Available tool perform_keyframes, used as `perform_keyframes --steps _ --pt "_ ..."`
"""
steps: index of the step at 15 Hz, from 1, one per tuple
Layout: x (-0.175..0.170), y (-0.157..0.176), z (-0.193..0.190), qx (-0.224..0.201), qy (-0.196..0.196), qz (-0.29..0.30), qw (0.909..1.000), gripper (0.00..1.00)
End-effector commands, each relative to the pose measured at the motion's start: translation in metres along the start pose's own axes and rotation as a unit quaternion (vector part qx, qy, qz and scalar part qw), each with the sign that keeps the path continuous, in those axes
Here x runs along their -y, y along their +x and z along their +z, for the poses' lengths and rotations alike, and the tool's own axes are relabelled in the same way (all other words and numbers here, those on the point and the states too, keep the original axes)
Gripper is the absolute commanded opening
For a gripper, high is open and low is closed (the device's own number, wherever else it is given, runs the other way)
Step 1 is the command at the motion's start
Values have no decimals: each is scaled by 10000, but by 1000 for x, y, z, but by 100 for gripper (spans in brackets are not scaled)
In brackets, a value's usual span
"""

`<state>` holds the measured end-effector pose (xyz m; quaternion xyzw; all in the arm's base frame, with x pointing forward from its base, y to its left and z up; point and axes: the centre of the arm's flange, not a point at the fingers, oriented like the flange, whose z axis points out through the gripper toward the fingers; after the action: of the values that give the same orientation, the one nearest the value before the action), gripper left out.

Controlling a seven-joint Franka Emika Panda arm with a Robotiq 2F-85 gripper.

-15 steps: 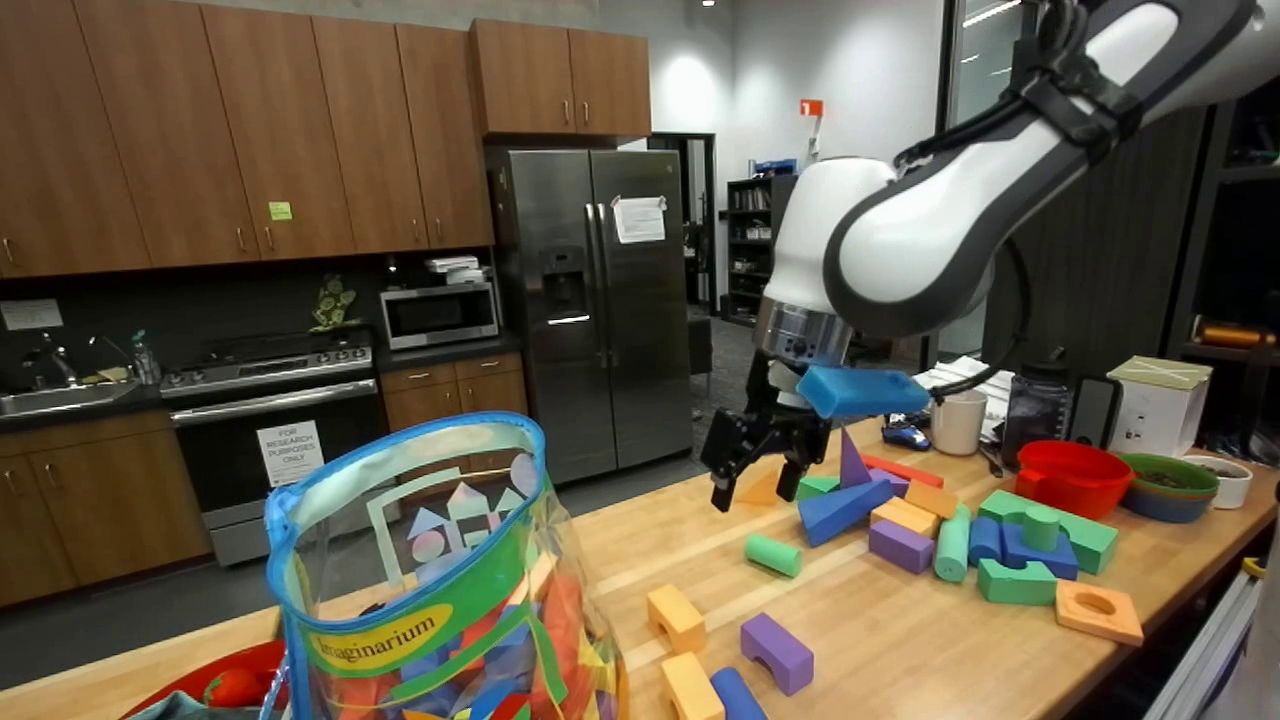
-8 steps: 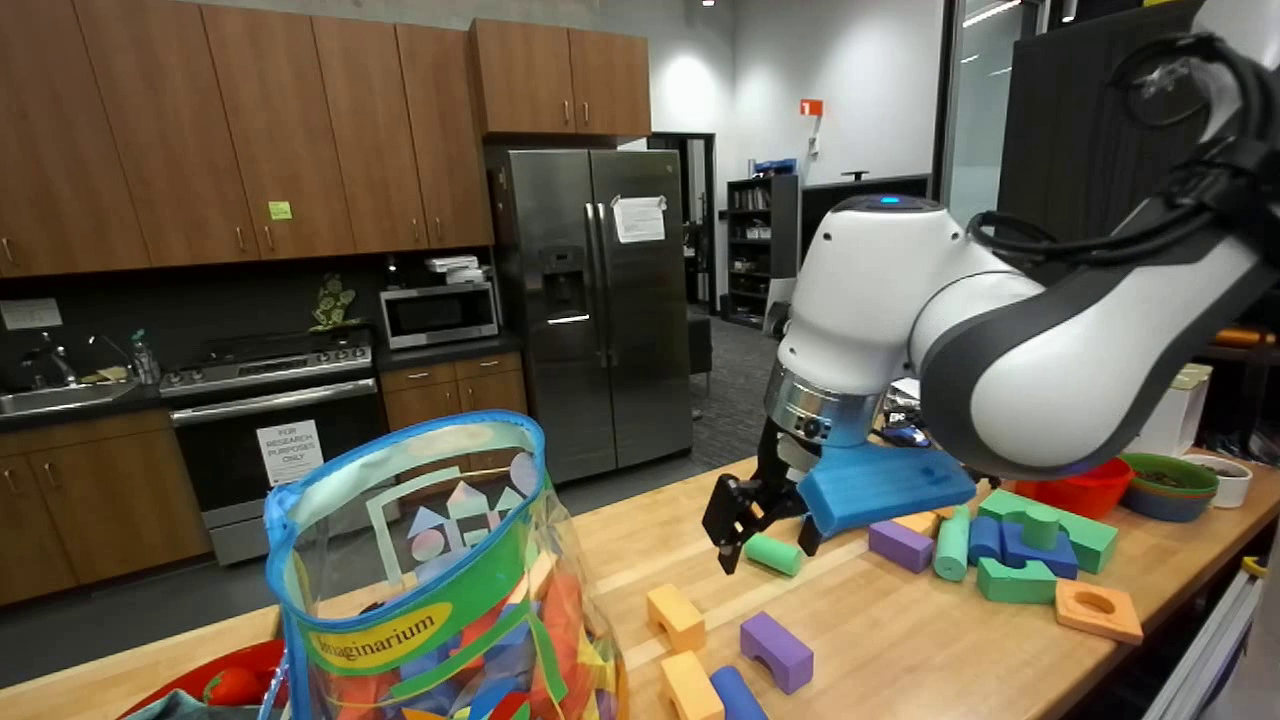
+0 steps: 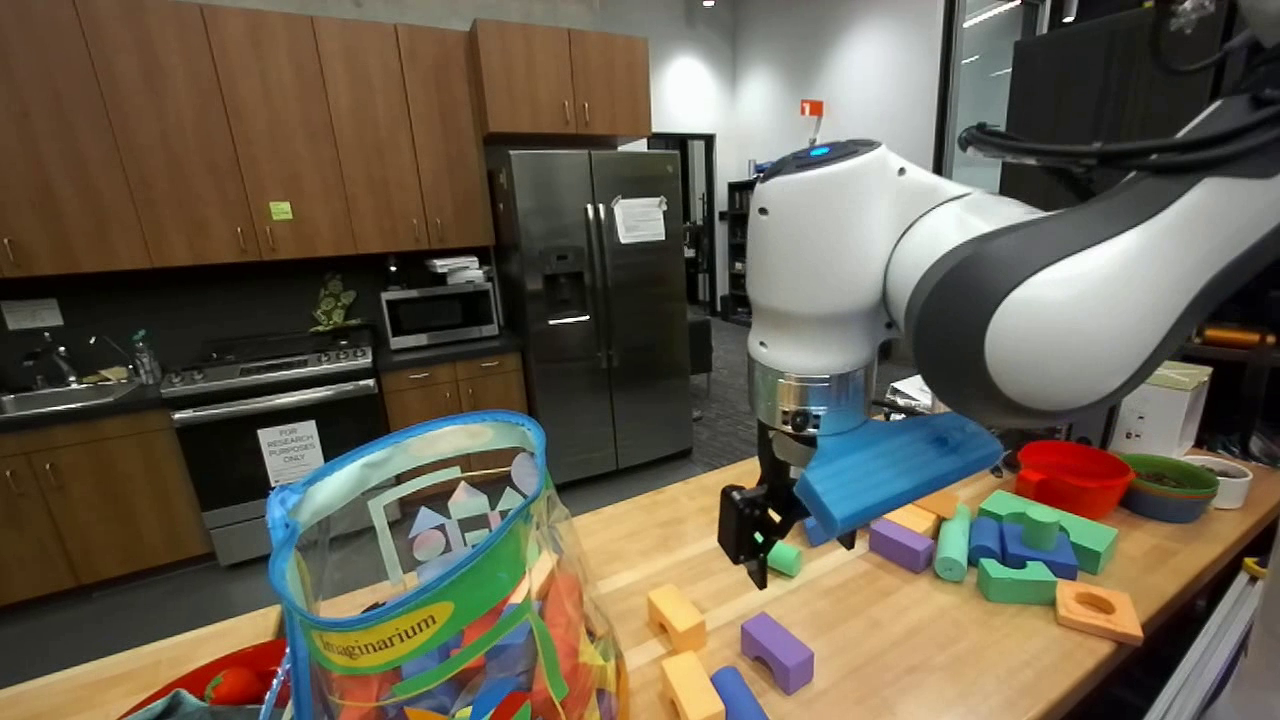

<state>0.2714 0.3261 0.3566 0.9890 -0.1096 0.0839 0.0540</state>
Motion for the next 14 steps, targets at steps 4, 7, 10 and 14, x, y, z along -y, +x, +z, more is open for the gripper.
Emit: perform_keyframes --steps 4,7,10,14 --pt "1 10 17 845 -256 -294 9957 100" --pt "5 16 23 1084 -254 -461 9927 100" --pt "11 22 24 1176 -162 -591 9912 100" --pt "20 31 25 1251 -73 -649 9900 100"
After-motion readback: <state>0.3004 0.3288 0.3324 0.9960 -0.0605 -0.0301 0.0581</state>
